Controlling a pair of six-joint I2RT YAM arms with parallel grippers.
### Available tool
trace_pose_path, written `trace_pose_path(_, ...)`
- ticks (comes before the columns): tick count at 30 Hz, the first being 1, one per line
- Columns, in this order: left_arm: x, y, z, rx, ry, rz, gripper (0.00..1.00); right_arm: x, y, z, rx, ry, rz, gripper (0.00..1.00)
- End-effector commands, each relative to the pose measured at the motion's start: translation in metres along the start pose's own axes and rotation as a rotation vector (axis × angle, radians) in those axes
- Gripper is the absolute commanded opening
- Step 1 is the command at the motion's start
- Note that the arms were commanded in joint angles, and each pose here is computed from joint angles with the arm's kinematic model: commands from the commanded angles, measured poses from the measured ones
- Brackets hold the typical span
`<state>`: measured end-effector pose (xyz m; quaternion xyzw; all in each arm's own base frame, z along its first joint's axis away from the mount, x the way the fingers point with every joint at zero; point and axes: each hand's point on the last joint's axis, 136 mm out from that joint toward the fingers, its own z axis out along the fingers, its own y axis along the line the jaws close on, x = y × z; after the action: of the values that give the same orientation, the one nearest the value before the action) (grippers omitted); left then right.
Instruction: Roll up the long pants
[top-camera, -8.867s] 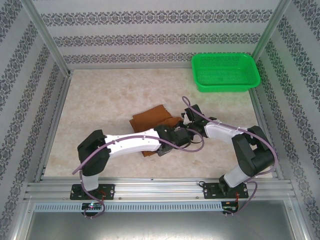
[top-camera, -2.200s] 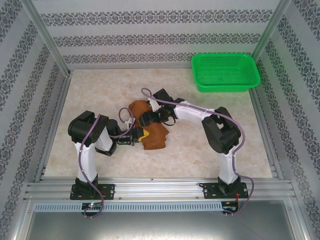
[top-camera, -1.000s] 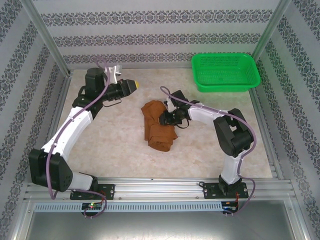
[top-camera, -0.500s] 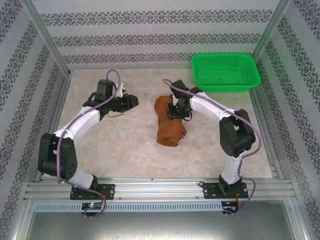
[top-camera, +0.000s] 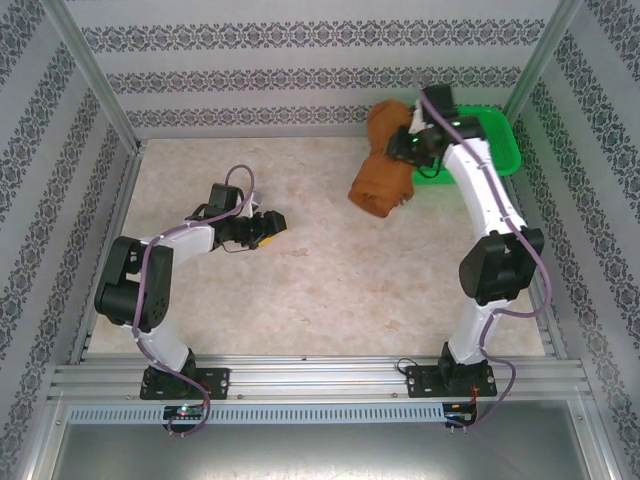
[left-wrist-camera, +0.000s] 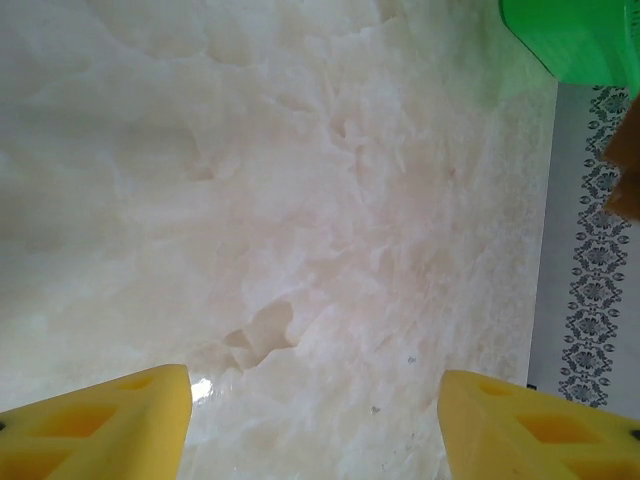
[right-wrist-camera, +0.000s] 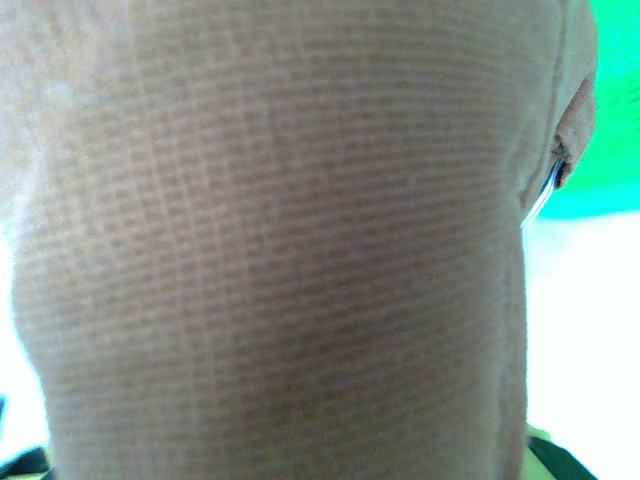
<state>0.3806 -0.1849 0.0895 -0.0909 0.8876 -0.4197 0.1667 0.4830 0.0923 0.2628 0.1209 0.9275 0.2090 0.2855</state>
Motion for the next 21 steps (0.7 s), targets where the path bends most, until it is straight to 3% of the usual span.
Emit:
trace_pose_path(1,-0.014,-0.010,0.003,0.051,-0.028,0.025,0.64,-0.058,0.017,-0.024,-0.221,-0.125,0.108,0.00)
trace_pose_path(4,-0.018,-0.008,0.009,0.051,-0.021,0.013,0.61,-0.099,0.013,-0.034,-0.334,-0.207,0.198,0.00)
trace_pose_path(9,-0.023,-0.006,0.018,0.056,-0.011,0.002,0.57,-0.150,-0.008,-0.038,-0.364,-0.384,0.283,0.00)
trace_pose_path(14,-0.030,0.000,0.028,0.048,-0.013,-0.015,0.58,-0.185,-0.037,-0.014,-0.384,-0.499,0.356,0.00)
trace_pose_path(21,-0.034,0.006,0.048,0.063,0.022,-0.057,0.55,-0.218,-0.119,0.029,-0.241,-0.695,0.486,0.00)
